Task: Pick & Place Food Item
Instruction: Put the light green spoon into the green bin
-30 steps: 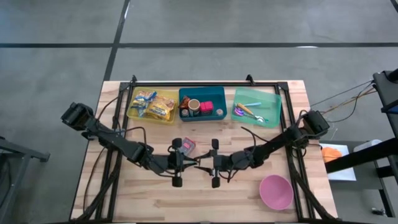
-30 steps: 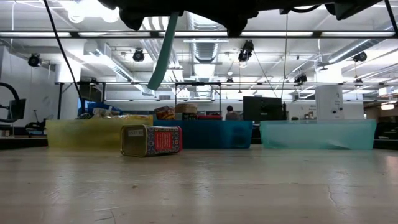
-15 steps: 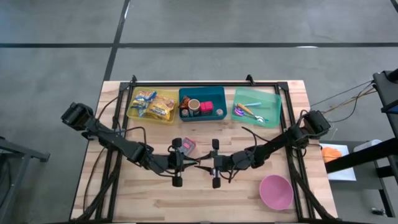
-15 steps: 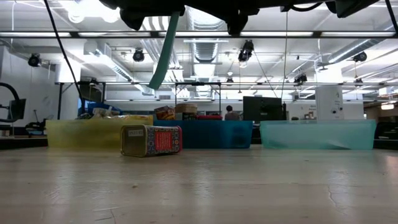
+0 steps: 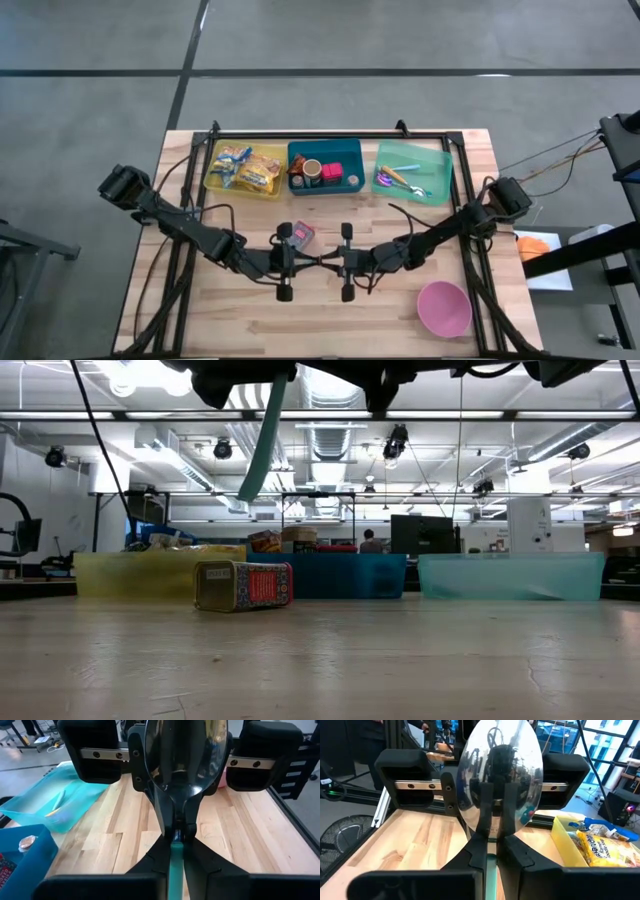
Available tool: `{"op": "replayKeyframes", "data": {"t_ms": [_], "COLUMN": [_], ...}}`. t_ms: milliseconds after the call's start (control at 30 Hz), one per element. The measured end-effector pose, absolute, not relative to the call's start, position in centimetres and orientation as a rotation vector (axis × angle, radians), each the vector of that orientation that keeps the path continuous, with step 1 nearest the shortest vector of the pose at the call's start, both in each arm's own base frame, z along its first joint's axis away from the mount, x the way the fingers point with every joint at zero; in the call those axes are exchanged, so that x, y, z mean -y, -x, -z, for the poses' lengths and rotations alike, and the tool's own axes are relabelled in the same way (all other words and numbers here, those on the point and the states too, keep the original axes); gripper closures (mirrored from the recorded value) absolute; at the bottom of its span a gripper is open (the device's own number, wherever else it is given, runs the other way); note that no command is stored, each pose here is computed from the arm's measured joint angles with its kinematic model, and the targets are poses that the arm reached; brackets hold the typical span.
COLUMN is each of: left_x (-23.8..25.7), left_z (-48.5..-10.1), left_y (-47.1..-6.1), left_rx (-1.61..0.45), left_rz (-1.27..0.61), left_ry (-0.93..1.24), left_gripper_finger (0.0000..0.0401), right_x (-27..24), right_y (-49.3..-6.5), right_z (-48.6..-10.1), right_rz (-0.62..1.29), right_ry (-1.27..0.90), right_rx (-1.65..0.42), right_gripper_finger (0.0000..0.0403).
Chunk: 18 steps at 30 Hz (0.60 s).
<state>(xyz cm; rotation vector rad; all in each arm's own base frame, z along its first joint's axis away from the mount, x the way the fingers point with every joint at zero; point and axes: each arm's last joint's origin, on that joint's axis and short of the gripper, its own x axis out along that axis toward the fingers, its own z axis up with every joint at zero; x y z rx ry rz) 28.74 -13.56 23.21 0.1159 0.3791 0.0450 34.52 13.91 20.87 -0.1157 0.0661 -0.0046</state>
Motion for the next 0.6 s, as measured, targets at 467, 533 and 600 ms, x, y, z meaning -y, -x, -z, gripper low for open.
{"op": "replayKeyframes", "data": {"t_ms": [467,533,600], "left_x": [13.55,13.55,13.54], "left_z": [-23.5,-23.53,-23.59], "left_y": [-28.85,-28.84,-28.81], "left_rx": [-0.35,-0.349,-0.349], "left_rz": [-0.059,-0.058,-0.056], "left_ry": [-0.061,-0.06,-0.057], "left_gripper_finger": [0.0187,0.0172,0.0159], "right_x": [-13.45,-13.29,-13.15], "right_y": [-33.75,-33.66,-33.57], "right_z": [-21.76,-21.71,-21.73], "right_rz": [0.039,0.068,0.094], "right_ry": [0.076,0.071,0.069], "right_rx": [-0.138,-0.155,-0.165], "right_gripper_finger": [0.0385,0.0385,0.0385]}}
